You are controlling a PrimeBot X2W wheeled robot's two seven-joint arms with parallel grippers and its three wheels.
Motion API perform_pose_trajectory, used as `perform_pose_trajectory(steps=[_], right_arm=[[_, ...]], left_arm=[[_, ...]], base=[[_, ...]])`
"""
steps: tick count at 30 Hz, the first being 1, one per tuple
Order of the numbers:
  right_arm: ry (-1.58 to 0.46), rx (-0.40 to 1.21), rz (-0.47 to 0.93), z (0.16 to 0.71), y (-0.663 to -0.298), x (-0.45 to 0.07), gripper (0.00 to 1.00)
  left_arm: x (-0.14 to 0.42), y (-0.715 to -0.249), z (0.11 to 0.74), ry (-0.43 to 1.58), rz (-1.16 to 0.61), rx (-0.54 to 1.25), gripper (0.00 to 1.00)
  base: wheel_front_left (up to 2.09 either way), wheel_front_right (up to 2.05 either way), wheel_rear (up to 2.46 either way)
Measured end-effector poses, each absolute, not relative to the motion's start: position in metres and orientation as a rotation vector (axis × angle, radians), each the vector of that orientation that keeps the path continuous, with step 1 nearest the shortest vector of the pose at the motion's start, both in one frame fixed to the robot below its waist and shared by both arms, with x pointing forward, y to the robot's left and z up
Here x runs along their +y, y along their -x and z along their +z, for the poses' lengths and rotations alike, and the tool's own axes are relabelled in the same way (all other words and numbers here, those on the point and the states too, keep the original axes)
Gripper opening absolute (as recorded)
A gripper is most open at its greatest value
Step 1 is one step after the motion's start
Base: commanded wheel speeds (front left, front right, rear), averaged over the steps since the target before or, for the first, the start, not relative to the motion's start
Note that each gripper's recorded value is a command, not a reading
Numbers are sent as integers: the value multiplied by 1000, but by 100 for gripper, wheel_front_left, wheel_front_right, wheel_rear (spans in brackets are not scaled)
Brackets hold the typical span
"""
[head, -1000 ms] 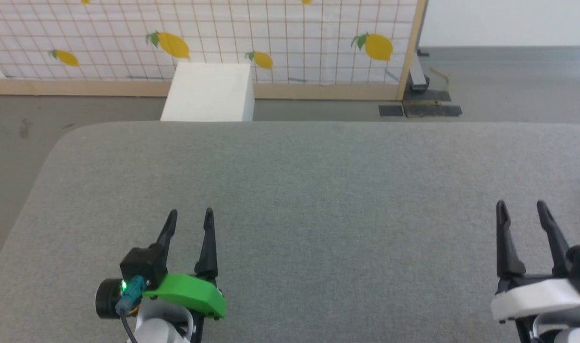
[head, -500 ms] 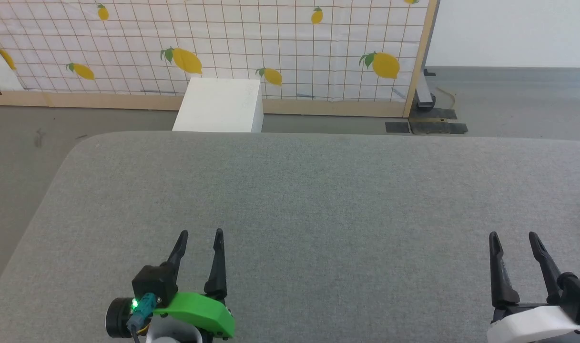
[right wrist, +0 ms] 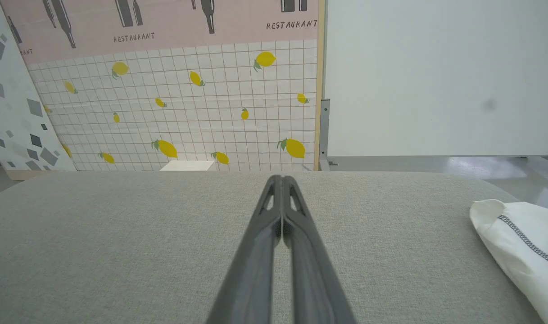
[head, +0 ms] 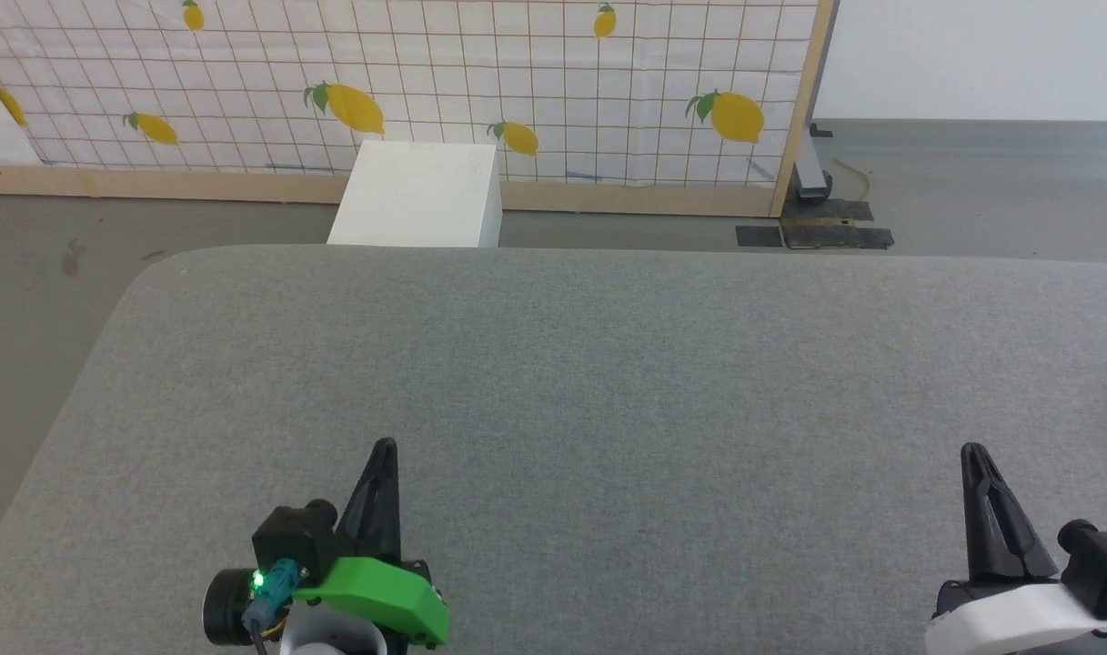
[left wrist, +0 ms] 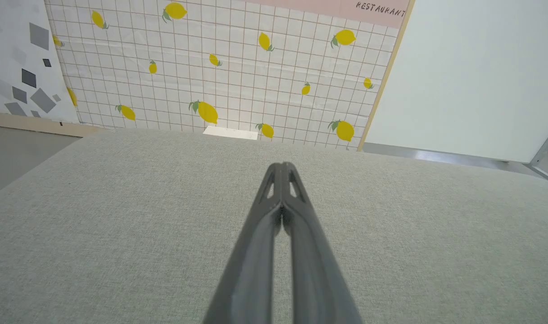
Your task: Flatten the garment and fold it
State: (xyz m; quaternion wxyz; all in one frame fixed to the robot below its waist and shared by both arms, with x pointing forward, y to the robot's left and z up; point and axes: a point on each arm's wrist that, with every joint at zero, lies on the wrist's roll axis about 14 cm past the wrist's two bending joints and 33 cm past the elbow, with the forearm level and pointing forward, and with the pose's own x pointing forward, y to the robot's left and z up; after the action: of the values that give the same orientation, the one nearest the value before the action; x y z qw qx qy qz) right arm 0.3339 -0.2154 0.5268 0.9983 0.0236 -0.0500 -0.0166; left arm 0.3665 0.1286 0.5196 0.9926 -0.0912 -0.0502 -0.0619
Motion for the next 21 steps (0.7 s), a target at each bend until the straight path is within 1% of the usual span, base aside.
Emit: perform_pose_trajectory(steps=[21], right_arm=[[-43, -85, -22, 524, -336, -212, 0]], left_arm=[[131, -368, 521, 167, -119, -95, 0]], base=[[0, 0, 0]])
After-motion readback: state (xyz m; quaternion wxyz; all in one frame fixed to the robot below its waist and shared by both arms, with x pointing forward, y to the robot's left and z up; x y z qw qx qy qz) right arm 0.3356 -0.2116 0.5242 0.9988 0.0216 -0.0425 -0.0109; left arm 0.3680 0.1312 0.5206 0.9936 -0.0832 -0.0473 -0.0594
